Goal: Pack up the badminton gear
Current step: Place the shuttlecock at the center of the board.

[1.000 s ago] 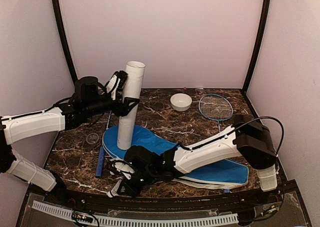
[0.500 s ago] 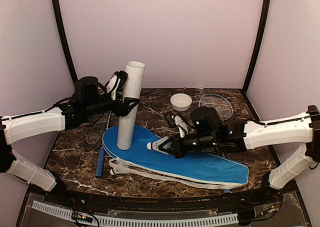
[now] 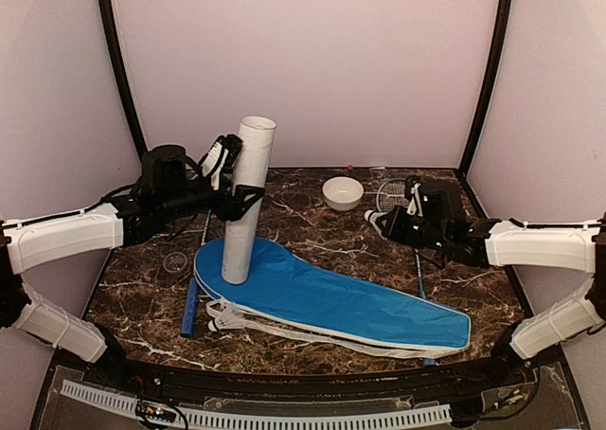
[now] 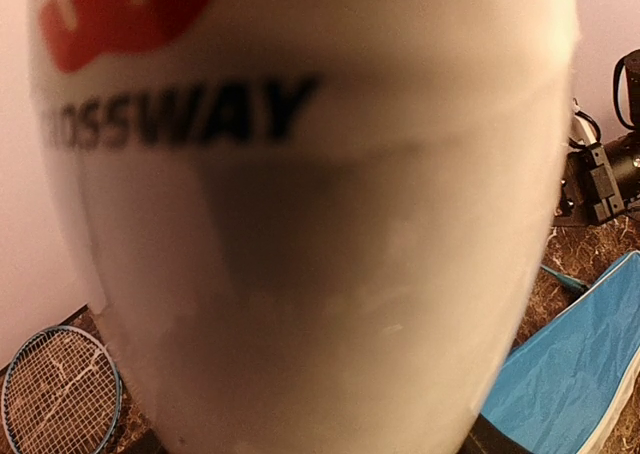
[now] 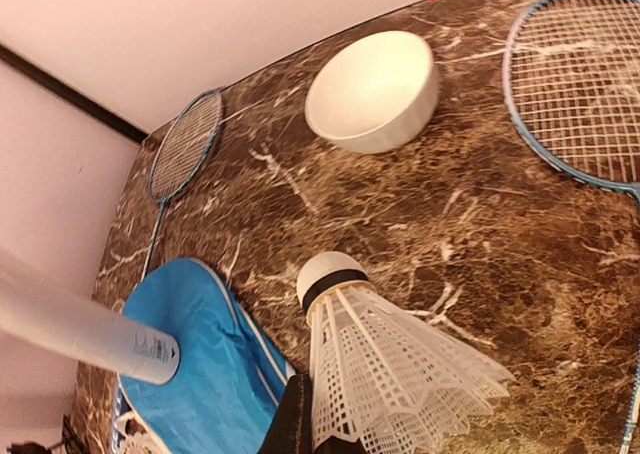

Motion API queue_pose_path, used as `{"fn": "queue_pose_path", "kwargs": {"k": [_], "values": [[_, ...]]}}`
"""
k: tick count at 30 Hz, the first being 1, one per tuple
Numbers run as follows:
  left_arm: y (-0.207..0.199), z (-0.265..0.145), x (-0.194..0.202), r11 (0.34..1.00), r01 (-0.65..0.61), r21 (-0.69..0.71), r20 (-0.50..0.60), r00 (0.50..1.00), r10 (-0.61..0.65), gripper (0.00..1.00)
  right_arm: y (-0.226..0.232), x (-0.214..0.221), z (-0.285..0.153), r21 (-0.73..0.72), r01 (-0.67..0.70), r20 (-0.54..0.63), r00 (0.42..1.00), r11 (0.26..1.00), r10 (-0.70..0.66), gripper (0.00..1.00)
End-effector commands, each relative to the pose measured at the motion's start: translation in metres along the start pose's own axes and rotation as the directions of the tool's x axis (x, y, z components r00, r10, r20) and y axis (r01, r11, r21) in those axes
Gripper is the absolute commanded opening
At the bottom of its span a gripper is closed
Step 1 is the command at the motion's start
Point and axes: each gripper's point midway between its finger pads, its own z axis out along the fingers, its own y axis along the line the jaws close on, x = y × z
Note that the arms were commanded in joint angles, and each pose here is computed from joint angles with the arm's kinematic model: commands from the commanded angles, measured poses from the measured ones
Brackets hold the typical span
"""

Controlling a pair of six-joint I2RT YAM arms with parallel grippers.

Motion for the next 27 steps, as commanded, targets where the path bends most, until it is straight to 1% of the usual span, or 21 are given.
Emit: {"fn": "queue_pose_path", "kwargs": {"k": [1, 9, 21, 24, 27], "values": [[-0.001, -0.004, -0.009, 1.0, -0.02, 0.012, 0.037, 0.999, 0.02, 0.67, -0.018, -0.02, 0.013, 0.029, -0.12, 0.096, 0.988, 0.992, 0.116, 0.0], [-0.003, 0.0, -0.005, 1.0, -0.02, 0.023, 0.025, 1.0, 0.019, 0.68, -0.054, 0.006, 0.033, 0.149, -0.145, 0.071, 0.988, 0.978, 0.136, 0.0], [-0.004, 0.002, -0.002, 0.999, -0.016, 0.033, 0.016, 1.0, 0.015, 0.68, -0.074, 0.039, 0.043, 0.182, -0.183, 0.003, 0.983, 0.966, 0.186, 0.0], [-0.004, 0.003, -0.002, 0.999, -0.016, 0.034, 0.016, 1.0, 0.015, 0.68, -0.076, 0.044, 0.043, 0.186, -0.174, -0.019, 0.983, 0.967, 0.181, 0.16], [-0.004, 0.003, -0.001, 0.999, -0.016, 0.035, 0.015, 1.0, 0.015, 0.68, -0.079, 0.049, 0.039, 0.201, -0.158, -0.041, 0.985, 0.967, 0.17, 0.37]]}}
